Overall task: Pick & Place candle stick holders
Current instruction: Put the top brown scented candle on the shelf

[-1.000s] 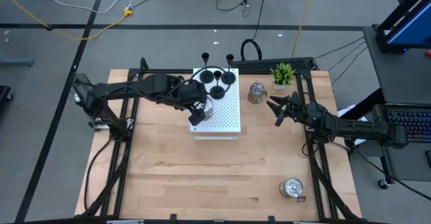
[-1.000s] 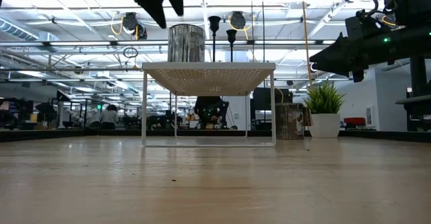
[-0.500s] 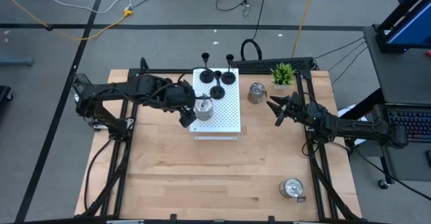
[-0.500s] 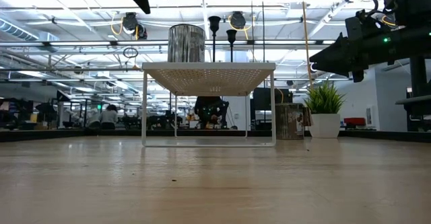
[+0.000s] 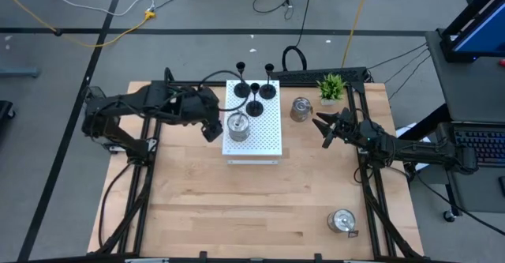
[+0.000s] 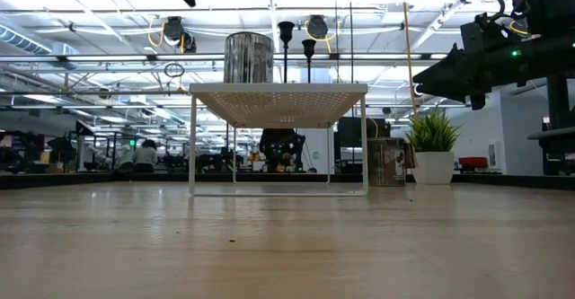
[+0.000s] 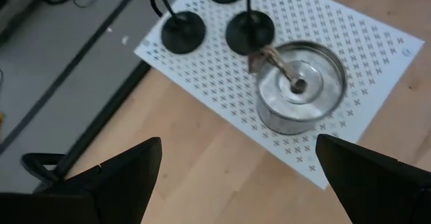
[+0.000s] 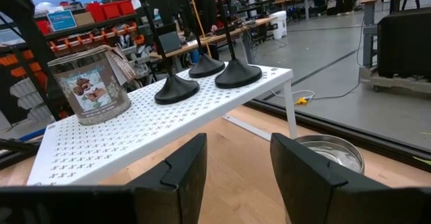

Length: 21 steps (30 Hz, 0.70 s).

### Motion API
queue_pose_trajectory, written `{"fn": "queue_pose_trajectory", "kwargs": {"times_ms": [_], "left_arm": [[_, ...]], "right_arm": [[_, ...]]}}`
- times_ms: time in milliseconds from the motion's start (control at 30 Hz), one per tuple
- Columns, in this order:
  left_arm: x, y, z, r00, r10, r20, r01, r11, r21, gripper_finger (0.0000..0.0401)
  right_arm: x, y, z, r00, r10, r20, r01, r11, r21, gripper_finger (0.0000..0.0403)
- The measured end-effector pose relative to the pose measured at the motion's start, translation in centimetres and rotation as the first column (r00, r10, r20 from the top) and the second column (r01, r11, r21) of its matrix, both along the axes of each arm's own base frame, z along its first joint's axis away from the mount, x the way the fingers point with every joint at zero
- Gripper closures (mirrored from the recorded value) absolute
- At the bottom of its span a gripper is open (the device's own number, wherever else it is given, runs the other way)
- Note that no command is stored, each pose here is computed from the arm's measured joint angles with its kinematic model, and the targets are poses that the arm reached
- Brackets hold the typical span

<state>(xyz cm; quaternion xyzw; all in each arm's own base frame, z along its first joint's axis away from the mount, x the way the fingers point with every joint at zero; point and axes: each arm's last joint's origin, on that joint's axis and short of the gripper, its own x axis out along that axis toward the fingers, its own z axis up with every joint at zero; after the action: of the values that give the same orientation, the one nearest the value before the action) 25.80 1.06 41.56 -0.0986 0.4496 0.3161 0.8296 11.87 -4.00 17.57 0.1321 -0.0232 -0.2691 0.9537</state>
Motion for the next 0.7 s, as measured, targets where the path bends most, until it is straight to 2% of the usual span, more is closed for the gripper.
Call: {"fn": "queue_pose_trajectory", "kwargs": {"times_ms": [333,567,700], "left_arm": [[-3.0,0.5,2.0,0.999,-0.027,0.041,0.023,0.996,0.090,0.0002],[-3.9,0.8,2.7,0.998,-0.021,0.052,0.013,0.987,0.162,0.0002],[-4.5,1.4,3.0,0.997,-0.043,0.061,0.035,0.991,0.131,0.0002]], "right_arm": [[0.0,0.0,0.1,1.000,0.000,0.005,0.000,1.000,-0.001,0.0248],[0.0,0.0,0.1,1.000,0.000,0.006,0.000,1.000,-0.002,0.0248],[0.0,0.0,0.1,1.000,0.000,0.006,0.000,1.000,-0.002,0.0248]]}}
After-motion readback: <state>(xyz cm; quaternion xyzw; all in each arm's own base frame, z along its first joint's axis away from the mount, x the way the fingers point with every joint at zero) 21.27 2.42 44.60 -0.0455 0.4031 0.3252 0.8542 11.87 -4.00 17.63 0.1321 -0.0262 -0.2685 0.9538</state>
